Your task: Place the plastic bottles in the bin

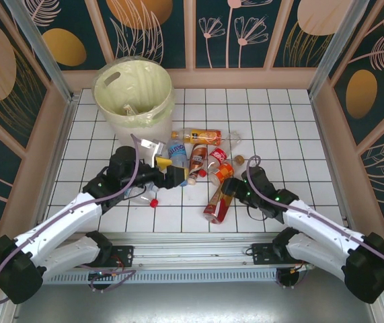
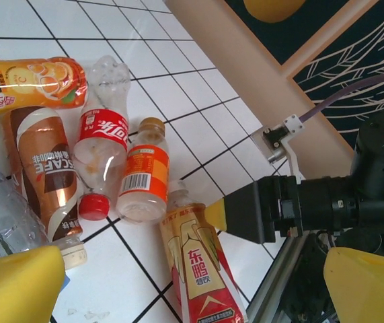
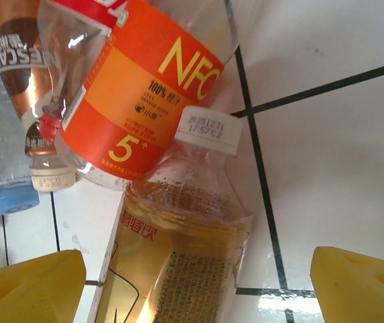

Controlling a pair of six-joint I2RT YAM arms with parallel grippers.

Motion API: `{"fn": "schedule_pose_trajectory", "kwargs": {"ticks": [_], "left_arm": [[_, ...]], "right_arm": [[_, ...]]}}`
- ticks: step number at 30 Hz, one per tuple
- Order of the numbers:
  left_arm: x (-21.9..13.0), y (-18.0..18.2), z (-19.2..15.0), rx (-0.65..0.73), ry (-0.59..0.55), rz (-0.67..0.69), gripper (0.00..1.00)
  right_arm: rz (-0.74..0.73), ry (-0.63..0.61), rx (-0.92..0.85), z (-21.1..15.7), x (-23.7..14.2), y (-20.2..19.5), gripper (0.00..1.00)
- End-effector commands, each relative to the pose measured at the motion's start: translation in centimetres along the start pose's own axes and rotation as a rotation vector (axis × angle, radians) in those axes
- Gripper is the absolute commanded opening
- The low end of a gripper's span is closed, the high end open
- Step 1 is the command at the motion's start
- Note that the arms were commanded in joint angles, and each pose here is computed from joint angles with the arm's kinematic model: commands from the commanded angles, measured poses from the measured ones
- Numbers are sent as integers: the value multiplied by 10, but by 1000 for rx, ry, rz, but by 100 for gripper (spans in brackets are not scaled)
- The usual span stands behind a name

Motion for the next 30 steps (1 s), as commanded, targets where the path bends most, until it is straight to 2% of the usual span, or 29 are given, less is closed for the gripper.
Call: {"fn": "schedule_pose_trajectory", "kwargs": {"ticks": [1,15,30], "left_arm": [[5,-1,1,-3,-21,-20,99],[9,0,-4,-16,-11,-13,99],[17,-2,-20,-53,24,-33,99]], "right_arm": [[61,-4,19,-1,6,9,86],[68,35,31,-13,28,8,81],[66,20,17,-12,33,10,68]]}}
Point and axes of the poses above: each hand's point on the last joint's axis, 136 mm out from that joint toward the fingers, its own x axis out along the fingers, its own y axis along the line the jaws close on, z = x × y, the point moved 4 cm from there along -x, back along the fingers, and after that the axes turned 3 degrees about -x, right-handed, at the moved point
